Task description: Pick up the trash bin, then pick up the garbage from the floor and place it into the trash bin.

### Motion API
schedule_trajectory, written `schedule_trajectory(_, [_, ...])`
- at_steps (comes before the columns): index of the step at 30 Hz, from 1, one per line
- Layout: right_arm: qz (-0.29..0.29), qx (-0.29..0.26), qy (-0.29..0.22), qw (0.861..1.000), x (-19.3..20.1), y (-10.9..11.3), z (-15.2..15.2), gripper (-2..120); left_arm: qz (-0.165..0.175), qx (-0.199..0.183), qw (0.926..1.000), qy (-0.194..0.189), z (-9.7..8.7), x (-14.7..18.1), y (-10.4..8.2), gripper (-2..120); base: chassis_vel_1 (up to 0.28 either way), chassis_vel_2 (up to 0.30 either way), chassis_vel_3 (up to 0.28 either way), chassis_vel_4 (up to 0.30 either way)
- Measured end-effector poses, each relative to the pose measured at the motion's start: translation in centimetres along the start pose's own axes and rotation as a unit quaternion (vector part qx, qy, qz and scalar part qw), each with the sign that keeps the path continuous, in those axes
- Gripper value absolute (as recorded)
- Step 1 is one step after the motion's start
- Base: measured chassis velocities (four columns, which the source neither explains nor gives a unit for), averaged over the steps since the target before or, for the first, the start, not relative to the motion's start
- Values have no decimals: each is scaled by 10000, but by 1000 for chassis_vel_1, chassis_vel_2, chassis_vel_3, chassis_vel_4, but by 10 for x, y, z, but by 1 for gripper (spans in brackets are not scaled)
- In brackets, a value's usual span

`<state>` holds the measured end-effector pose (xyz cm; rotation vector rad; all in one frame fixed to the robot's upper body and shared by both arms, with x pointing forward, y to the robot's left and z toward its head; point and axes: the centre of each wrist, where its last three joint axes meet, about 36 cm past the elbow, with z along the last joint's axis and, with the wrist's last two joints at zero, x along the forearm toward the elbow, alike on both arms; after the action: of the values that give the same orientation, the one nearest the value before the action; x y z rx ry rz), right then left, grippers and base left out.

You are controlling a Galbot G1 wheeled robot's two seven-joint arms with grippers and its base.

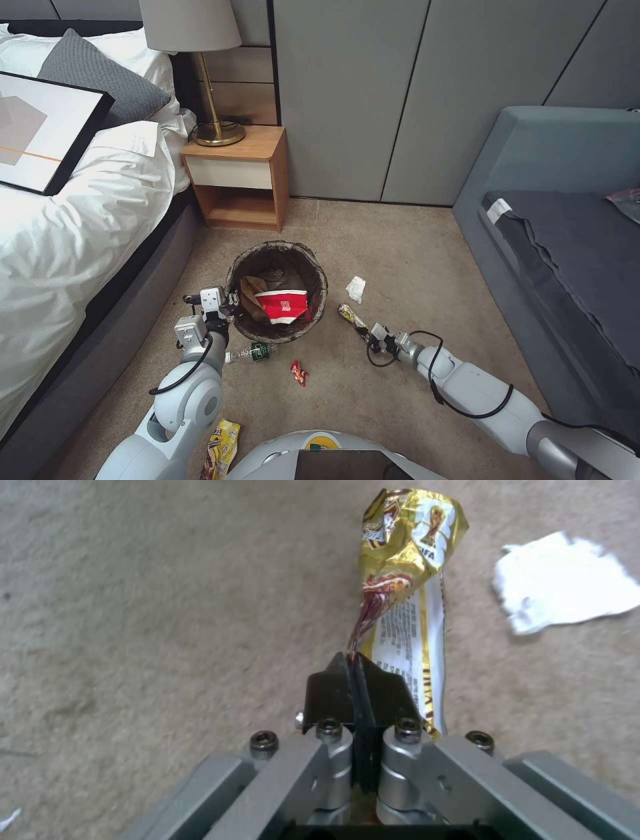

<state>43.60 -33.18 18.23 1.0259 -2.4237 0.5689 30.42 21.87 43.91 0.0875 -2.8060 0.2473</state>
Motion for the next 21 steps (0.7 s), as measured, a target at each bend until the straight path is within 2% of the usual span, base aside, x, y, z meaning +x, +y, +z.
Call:
schedule_trajectory(8, [515,-150,-331,9980,11,-6,-27,0,25,-5,10000,15,0,2,-1,4,0,0,0,0])
schedule_trajectory(10, [900,-240,-579,9940,21,-9,-50,0,52,-3,10000,29,0,3,-3,4,0,0,0,0])
schedule_trajectory(12, [968,-256,-616,9931,23,-10,-53,0,55,-2,10000,31,1,3,-3,4,0,0,0,0])
schedule_trajectory(14, [1444,-399,-914,9845,38,-14,-83,0,82,-2,9999,64,2,4,-4,4,0,0,0,0])
schedule_trajectory(15, [1444,-399,-914,9845,38,-14,-83,0,82,-2,9999,64,2,4,-4,4,0,0,0,0])
schedule_trajectory(18, [1919,-552,-1295,9713,59,-22,-117,0,113,-13,9999,115,4,5,-5,4,0,0,0,0])
schedule_trajectory(21, [2005,-573,-1405,9679,64,-24,-126,0,123,-17,9998,127,4,5,-6,4,0,0,0,0])
